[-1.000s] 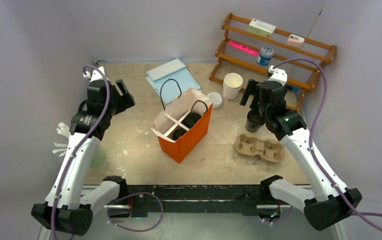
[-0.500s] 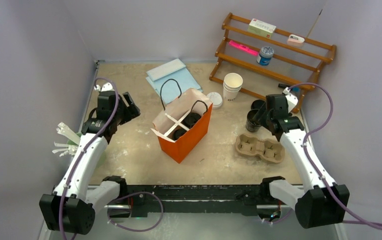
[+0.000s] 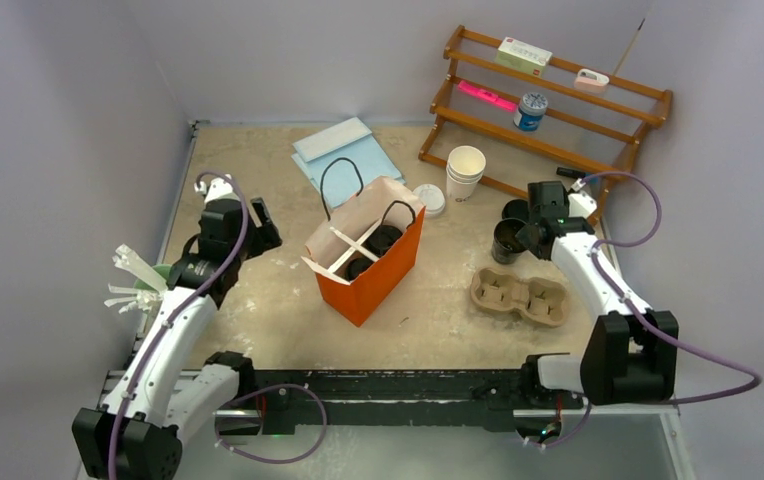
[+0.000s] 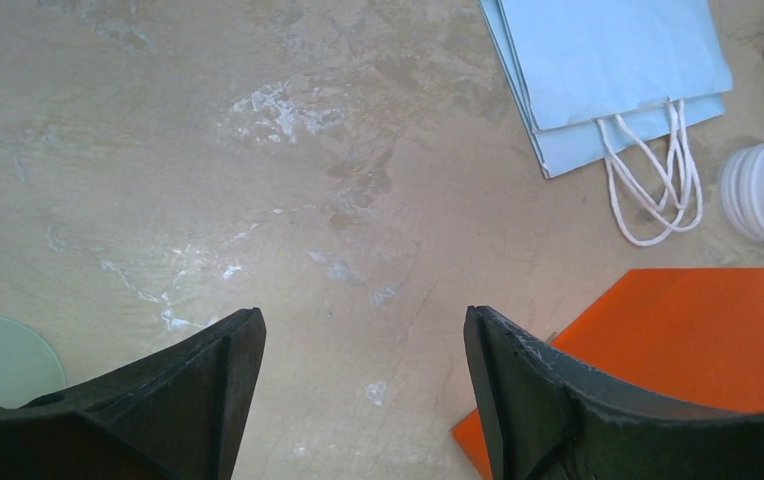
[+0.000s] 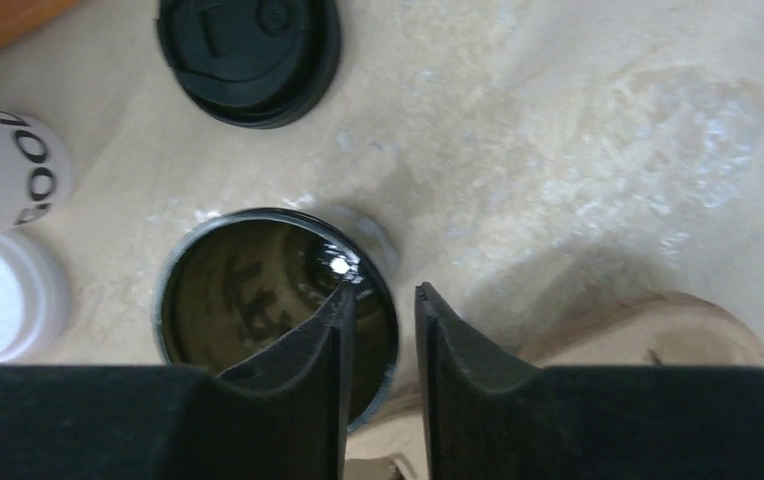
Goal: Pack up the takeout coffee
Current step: Reset both arms
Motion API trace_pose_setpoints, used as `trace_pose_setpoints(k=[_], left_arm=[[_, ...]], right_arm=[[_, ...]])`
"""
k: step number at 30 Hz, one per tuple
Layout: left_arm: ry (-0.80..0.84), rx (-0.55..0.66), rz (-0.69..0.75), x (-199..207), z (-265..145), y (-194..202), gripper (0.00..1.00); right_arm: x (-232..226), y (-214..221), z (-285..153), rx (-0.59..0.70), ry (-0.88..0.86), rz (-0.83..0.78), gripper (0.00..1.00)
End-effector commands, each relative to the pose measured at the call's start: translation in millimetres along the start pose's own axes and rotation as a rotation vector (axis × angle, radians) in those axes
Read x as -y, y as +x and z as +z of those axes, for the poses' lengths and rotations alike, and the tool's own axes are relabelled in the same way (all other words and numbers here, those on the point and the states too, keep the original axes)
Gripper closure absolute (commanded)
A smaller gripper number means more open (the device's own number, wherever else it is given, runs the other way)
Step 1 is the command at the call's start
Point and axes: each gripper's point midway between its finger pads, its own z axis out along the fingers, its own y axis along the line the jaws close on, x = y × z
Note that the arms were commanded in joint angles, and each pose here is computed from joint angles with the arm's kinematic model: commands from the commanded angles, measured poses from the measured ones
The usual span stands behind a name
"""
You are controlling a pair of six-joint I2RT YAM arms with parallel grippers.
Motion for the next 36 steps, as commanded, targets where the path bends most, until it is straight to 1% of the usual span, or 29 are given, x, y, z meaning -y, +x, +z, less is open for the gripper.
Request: trace_pose_setpoints(k=[1, 3, 6, 13, 14, 15, 17, 19, 20, 21, 23, 24, 25, 27, 30, 32, 33, 34, 35, 36], left_arm=[[-0.002, 0.081, 0.072, 0, 1, -12, 0.24], [0.006, 0.088, 0.072, 2, 3, -12, 0.24], [0.008, 0.094, 0.084, 4, 6, -12, 0.24], [-0.018, 0.121, 0.108, 2, 14, -15, 0.24], [-0.021, 0.122, 0.112, 1, 15, -15, 0.24], [-0.024, 0.124, 0.115, 1, 16, -15, 0.24], [-0.03, 0.133, 0.126, 0, 18, -16, 0.24], [-0.031, 0.144, 0.147, -1, 20, -17, 0.21], [-0.029, 0.148, 0.163, -1, 20, -18, 0.18], [-0.024, 0.152, 0.177, 0, 21, -18, 0.17], [0.013, 0.161, 0.239, 4, 23, -17, 0.16], [0.06, 0.171, 0.289, 11, 25, -16, 0.15], [0.105, 0.181, 0.341, 18, 27, -15, 0.15], [0.126, 0.185, 0.386, 21, 32, -14, 0.14], [0.016, 0.194, 0.333, 2, 41, -11, 0.13], [-0.03, 0.204, 0.329, -9, 48, -7, 0.11], [-0.046, 0.208, 0.334, -12, 51, -5, 0.1], [-0.063, 0.225, 0.336, -16, 54, -5, 0.1], [-0.083, 0.234, 0.343, -21, 57, -4, 0.09], [-0.103, 0.239, 0.356, -26, 60, -1, 0.09]], right_arm=[[-31, 1, 6, -0.03, -0.113, 0.07, 0.77], [-45, 0, 9, -0.037, -0.168, 0.053, 0.86], [-64, 6, 9, -0.083, -0.225, 0.056, 0.93], [-109, 7, 2, -0.069, -0.28, -0.026, 0.91], [-115, 8, 1, -0.068, -0.286, -0.039, 0.89], [-119, 8, 1, -0.067, -0.285, -0.052, 0.83], [-122, 8, 1, -0.057, -0.277, -0.072, 0.62], [-122, 3, -2, -0.035, -0.275, -0.076, 0.5], [-122, -3, -5, -0.009, -0.282, -0.086, 0.45], [-122, -10, -8, 0.023, -0.288, -0.098, 0.37], [-119, -23, -16, 0.087, -0.306, -0.125, 0.17], [-119, -28, -21, 0.114, -0.322, -0.144, 0.09], [-118, -31, -25, 0.136, -0.336, -0.165, 0.04], [-109, -43, -29, 0.216, -0.325, -0.195, 0.01], [-89, -54, -27, 0.319, -0.269, -0.222, 0.02], [-80, -48, -19, 0.353, -0.265, -0.244, 0.02], [-85, -49, -21, 0.391, -0.317, -0.25, 0.02], [-87, -48, -22, 0.437, -0.366, -0.29, 0.01], [-92, -51, -28, 0.495, -0.432, -0.288, 0.01], [-92, -45, -30, 0.534, -0.491, -0.321, 0.01]])
